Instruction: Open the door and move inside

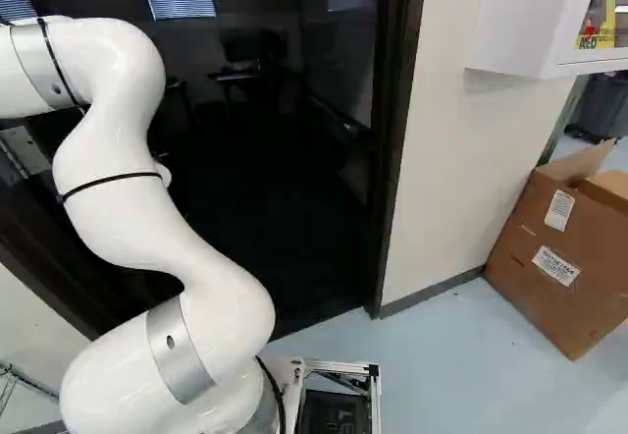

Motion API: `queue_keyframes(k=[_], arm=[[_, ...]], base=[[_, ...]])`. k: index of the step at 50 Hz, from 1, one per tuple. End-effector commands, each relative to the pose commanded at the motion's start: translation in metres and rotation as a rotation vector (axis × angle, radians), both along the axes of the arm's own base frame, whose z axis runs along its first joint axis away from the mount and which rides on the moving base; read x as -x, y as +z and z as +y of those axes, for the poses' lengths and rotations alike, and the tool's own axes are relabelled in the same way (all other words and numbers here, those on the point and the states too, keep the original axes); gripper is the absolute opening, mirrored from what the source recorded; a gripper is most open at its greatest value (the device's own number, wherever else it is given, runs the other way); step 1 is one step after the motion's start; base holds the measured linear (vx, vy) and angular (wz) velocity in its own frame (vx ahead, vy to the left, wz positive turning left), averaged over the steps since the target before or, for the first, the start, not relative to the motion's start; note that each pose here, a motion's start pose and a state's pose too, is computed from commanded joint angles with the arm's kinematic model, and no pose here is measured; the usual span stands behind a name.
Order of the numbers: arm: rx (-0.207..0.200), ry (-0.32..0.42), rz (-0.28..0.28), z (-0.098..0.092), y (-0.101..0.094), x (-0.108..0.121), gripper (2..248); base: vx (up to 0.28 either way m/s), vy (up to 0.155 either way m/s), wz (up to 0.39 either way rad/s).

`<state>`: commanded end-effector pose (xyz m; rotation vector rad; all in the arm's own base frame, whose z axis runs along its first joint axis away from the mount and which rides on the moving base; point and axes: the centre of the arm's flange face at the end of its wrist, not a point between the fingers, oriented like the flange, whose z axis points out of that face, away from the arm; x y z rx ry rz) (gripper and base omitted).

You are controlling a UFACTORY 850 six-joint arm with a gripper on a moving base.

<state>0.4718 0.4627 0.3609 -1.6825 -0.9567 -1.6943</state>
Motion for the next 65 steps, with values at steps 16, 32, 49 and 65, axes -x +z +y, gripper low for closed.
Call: queue_keyframes(k=[16,32,49,65], arm=[[-0.012,-0.112,0.047,-0.031,0.003,-0.005,247],[-0.021,-0.2,0.079,-0.064,0.007,-0.006,247],[-0.025,-0.271,0.103,-0.096,0.01,-0.004,247],[-0.027,-0.332,0.123,-0.126,0.013,0.002,247]], base=[[0.0,0.0,0.0],[0.0,0.0,0.0],[0.0,0.0,0.0],[0.0,0.0,0.0]])
